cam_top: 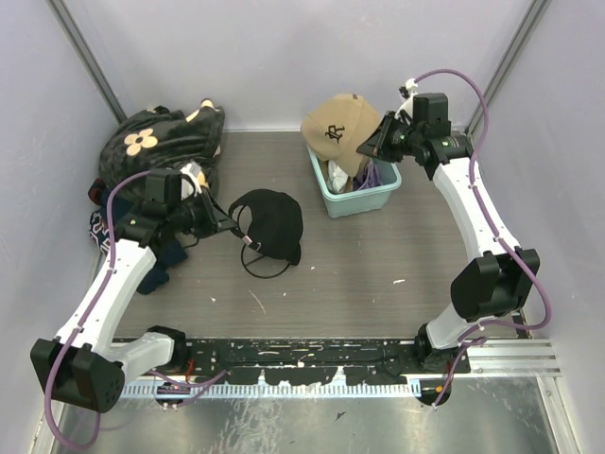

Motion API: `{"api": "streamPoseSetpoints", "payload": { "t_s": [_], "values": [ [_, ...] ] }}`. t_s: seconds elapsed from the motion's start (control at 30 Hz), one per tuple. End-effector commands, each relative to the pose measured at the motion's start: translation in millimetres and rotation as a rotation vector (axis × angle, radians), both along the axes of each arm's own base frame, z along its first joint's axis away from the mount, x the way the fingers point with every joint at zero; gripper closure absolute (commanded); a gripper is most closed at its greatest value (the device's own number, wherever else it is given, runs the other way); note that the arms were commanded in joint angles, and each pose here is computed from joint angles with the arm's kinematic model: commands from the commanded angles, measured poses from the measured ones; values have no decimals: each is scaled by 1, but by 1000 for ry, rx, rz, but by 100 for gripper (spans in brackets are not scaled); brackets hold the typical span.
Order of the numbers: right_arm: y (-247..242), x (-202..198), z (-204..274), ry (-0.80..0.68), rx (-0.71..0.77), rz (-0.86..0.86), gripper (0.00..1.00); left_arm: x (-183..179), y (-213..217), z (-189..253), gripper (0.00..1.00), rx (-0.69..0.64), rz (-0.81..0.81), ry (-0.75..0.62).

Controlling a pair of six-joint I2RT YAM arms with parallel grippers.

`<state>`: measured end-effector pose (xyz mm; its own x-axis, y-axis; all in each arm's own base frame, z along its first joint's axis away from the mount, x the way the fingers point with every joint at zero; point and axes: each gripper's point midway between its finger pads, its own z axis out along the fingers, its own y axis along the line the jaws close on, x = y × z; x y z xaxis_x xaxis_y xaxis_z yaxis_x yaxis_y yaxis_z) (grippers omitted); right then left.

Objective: Stack the hats

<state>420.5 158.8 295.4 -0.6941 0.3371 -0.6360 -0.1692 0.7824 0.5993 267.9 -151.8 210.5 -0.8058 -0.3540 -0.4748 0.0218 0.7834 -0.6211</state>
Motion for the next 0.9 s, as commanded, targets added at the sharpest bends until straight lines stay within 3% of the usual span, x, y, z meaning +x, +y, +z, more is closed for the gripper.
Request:
{"api": "streamPoseSetpoints", "payload": {
  "t_s": [0.0,0.1,0.37,0.87],
  "values": [
    [3,-2,39,-131,20,20,99,-1,-1,0,87,-14,-1,5],
    [2,-4,52,-155,12,19,99,0,0,-9,99,1,3,21],
    [0,-14,95,-237,15,28,99,5,20,-46,100,100,30,73],
    [21,-44,158,-326,110,185,99,31,44,-82,100,120,38,155]
  ]
}}
